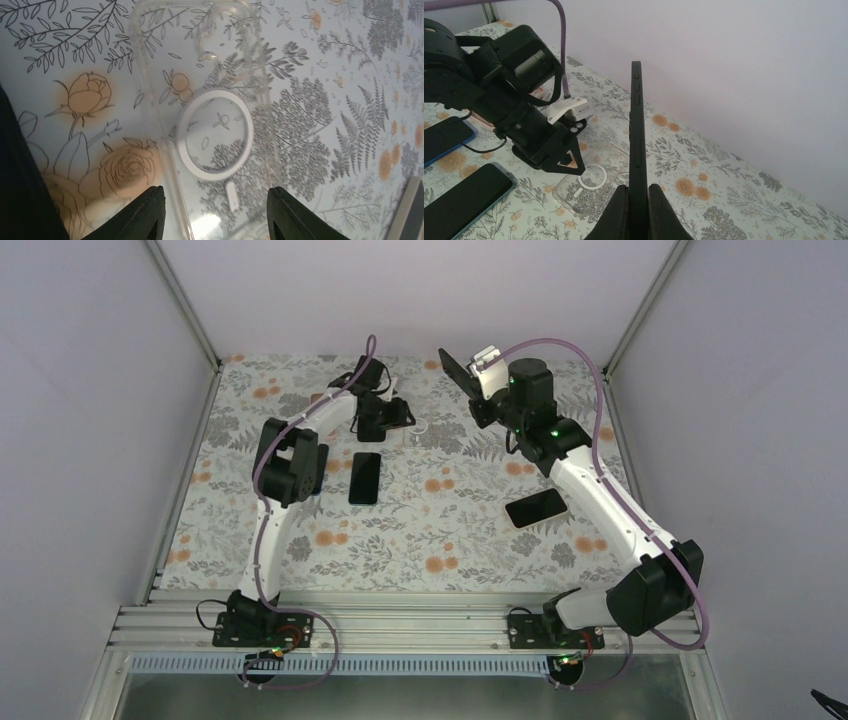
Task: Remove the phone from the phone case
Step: Place the phone case at the center of the board, then move the phone case to the center of the board.
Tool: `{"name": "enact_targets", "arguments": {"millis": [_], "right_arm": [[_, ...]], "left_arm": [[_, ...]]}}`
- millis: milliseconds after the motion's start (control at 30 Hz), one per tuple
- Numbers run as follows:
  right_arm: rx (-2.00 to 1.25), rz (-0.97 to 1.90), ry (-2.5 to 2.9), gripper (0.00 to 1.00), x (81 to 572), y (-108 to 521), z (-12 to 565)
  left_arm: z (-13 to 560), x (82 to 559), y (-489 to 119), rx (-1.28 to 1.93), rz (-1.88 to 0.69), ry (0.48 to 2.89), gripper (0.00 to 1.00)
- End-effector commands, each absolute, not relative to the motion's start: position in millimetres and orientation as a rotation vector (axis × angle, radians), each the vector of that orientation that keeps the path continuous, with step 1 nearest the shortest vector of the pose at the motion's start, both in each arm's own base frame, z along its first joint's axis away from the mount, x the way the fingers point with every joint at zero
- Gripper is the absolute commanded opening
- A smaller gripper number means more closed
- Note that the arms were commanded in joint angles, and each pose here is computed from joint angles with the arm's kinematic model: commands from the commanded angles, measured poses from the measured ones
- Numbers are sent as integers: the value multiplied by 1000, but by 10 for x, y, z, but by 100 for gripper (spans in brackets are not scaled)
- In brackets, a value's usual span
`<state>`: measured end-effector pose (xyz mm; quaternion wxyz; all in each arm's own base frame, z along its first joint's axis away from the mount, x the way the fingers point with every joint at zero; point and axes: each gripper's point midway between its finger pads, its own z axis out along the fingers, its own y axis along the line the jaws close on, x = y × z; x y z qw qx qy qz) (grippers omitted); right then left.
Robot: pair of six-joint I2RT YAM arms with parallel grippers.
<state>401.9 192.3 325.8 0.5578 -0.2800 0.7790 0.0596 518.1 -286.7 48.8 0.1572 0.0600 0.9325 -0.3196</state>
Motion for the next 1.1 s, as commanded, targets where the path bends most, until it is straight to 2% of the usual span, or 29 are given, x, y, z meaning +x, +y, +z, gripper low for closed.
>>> {"name": "enact_targets", "arguments": {"millis": [0, 200, 533, 1067], "right_arm": [[-636, 152, 1764, 4, 4034, 1920, 3489], [-635, 154, 1754, 4, 4024, 1918, 3528], [-631, 144, 1748, 4, 4000, 1886, 3561], [-632, 141, 1755, 4, 4017, 1872, 3534]], "left_arm": [[982, 5115, -2922, 278, -914, 2566, 52], [1084, 4909, -2925, 552, -675, 2515, 52], [712, 4672, -2712, 675, -393, 2575, 52], [286, 4620, -2783, 756, -275, 2590, 47]]}}
